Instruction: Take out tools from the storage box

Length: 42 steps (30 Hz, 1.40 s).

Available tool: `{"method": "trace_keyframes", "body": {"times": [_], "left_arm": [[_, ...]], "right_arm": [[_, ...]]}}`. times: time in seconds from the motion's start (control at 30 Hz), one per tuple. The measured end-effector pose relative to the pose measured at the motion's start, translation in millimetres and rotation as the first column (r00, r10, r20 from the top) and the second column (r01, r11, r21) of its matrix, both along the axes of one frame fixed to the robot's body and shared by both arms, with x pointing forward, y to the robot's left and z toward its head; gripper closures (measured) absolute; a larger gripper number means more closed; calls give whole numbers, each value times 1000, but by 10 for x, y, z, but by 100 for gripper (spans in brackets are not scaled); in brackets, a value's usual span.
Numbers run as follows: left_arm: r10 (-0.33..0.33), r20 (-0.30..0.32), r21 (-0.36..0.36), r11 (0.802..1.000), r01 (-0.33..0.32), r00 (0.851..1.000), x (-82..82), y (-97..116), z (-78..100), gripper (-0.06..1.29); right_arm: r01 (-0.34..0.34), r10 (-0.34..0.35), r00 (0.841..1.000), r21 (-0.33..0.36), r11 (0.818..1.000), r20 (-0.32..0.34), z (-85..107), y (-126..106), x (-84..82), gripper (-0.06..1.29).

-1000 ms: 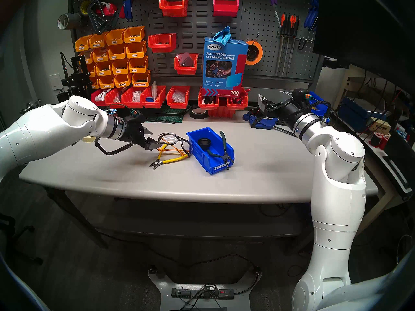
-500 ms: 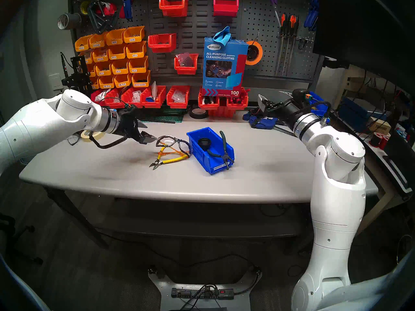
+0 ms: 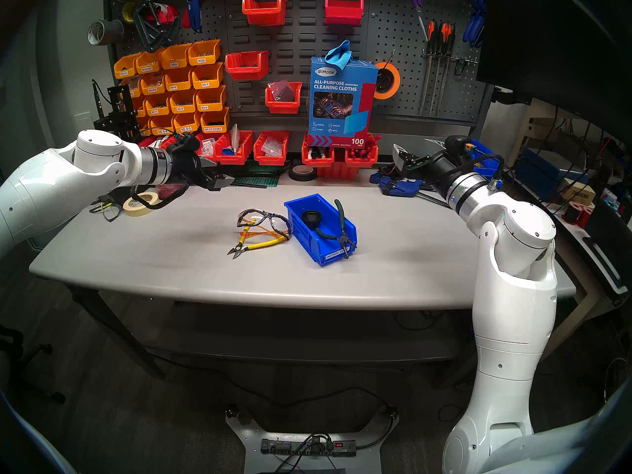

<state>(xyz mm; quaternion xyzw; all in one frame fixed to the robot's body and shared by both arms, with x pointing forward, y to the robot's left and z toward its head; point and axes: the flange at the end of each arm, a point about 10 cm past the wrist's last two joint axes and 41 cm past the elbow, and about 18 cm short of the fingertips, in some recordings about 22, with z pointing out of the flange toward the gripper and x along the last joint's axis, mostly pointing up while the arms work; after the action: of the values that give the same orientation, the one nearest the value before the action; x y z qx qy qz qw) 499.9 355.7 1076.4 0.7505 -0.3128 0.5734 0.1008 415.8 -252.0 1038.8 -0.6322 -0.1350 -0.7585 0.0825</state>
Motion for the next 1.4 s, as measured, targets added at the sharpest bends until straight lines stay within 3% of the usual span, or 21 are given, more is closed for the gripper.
{"method": "trace_keyframes", "body": {"times": [0.23, 0.5, 0.67, 0.9, 0.97, 1.17, 1.4], "left_arm": [[91, 43, -108, 991, -86, 995, -150, 136, -50, 2], [202, 0, -194, 961, -198, 979, -383, 222, -487, 2], [272, -44, -228, 934, -274, 961, -518, 258, -808, 2], [404, -70, -252, 877, -409, 912, -698, 385, -1179, 2], [430, -68, -257, 865, -432, 900, -724, 409, -1218, 2], [532, -27, -278, 809, -518, 846, -828, 484, -1325, 2], [604, 43, -310, 766, -564, 796, -915, 482, -1336, 2]], "right_arm": [[0, 0, 1000, 0, 1000, 0, -2, 0, 0, -1], [0, 0, 1000, 0, 1000, -1, -5, -2, -1, -1], [0, 0, 1000, 0, 1000, -1, -7, -3, -1, -1], [0, 0, 1000, 0, 1000, -2, -9, -3, -2, -1], [0, 0, 1000, 0, 1000, -2, -9, -2, -2, -1], [-1, 1, 1000, 0, 1000, -2, -9, -1, -2, -1], [-1, 1, 1000, 0, 1000, -1, -8, 1, -1, -1]]}}
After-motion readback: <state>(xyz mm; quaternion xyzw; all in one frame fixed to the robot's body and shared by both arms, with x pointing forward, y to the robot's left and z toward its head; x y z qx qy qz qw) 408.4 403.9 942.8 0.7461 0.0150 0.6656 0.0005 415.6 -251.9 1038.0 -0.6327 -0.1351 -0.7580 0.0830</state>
